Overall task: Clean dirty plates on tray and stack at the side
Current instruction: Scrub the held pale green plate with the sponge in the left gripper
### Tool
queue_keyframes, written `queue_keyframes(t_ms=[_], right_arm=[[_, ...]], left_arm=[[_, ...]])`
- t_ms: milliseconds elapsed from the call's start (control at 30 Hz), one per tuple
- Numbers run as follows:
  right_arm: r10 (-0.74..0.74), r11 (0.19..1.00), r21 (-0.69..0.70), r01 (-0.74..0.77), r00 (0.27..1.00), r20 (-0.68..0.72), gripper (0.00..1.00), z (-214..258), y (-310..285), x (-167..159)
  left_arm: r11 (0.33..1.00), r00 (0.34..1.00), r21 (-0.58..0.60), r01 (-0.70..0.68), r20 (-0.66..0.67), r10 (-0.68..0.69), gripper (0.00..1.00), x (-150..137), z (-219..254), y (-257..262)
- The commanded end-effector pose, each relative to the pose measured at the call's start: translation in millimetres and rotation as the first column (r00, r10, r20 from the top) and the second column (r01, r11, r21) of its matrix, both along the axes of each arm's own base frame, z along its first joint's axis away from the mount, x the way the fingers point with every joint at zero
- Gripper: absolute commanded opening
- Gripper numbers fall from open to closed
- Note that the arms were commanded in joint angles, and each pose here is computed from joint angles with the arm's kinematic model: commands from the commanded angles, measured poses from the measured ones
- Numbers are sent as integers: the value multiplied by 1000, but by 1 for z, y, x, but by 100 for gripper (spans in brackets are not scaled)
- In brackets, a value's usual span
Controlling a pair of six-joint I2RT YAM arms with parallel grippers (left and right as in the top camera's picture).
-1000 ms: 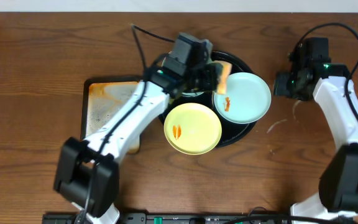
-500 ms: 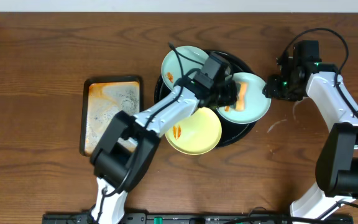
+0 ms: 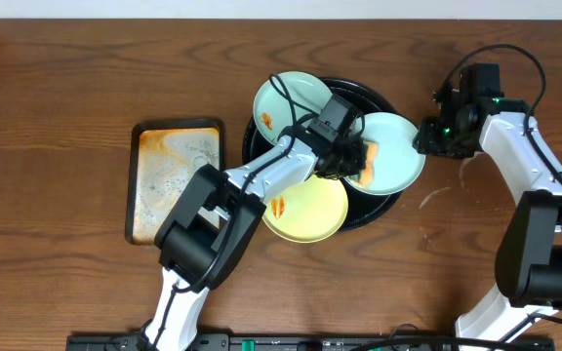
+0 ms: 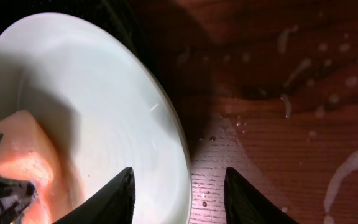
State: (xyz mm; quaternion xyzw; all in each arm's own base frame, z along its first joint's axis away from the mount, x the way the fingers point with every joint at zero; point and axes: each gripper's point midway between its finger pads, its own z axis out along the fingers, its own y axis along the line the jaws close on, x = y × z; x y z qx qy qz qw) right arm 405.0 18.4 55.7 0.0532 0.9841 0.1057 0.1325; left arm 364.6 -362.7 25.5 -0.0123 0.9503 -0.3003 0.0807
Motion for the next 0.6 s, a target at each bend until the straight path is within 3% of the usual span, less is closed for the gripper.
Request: queue_keyframes(t_ms=[0, 200, 567], right_arm=[[-1, 1000, 7, 1, 1000, -21, 44, -9, -2, -1], [59, 998, 29, -58, 998, -8, 44, -8, 9, 0], [31, 999, -19, -30, 999, 24, 31, -24, 4, 8]], left_arm=[[988, 997, 157, 10, 71, -21, 8, 7, -26, 19], [982, 995, 185, 20, 95, -39, 8, 10, -27, 22], [984, 995, 173, 32, 90, -48, 8, 7, -26, 18]])
